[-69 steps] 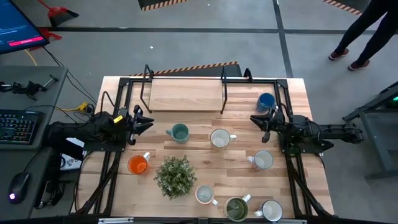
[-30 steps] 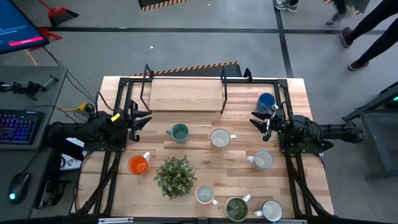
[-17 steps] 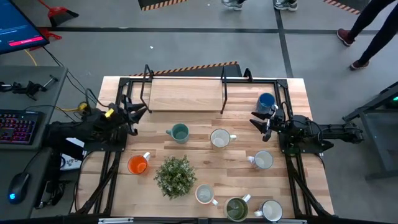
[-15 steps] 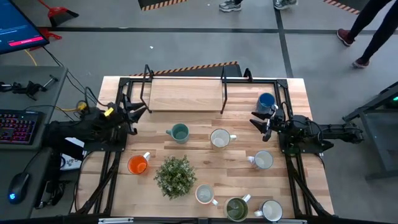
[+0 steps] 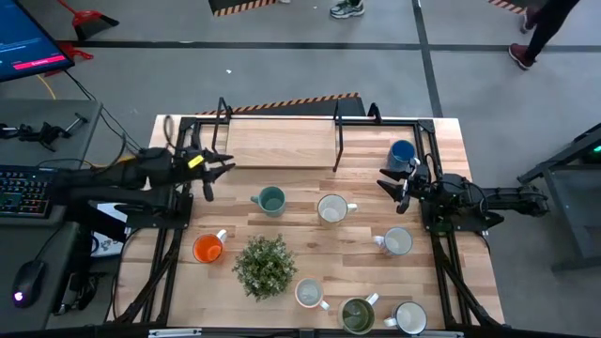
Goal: Place coffee mugs
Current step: Put the orange mug on the shelf
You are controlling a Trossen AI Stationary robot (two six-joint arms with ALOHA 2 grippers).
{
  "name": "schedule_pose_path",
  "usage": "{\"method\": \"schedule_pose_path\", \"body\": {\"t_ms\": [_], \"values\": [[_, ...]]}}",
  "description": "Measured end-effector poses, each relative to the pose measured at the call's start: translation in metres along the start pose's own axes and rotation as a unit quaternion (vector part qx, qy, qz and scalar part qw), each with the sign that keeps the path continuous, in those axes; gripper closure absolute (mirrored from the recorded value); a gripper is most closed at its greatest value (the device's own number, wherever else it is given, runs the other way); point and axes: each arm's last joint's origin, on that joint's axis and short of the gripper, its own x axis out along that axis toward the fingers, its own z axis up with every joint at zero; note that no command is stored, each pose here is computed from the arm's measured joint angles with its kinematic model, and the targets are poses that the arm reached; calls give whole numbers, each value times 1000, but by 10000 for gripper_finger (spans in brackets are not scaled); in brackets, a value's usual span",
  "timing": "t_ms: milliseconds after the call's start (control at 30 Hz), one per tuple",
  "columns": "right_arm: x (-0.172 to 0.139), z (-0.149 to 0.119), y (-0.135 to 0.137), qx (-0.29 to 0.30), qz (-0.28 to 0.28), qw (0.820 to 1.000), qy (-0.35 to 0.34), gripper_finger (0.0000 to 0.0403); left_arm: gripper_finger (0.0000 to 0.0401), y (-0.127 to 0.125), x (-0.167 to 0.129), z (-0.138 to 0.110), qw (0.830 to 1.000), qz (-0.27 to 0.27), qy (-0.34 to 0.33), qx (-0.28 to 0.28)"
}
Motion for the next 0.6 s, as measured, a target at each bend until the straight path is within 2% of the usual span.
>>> {"method": "schedule_pose_path", "body": {"t_ms": [167,333,467,600], "values": [[0,-1,0,-1,10,1000,6,210,313,0,-10,13,995,-77,63,-23],[0,-1,1,-1,23,1000,9,210,313,1,-29,17,975,-160,138,-75],[0,-1,1,-1,23,1000,10,210,313,-1,-35,7,952,-185,210,-120],[0,-3,1,-4,21,1000,18,210,313,-4,-33,-7,922,-183,313,-133]]}}
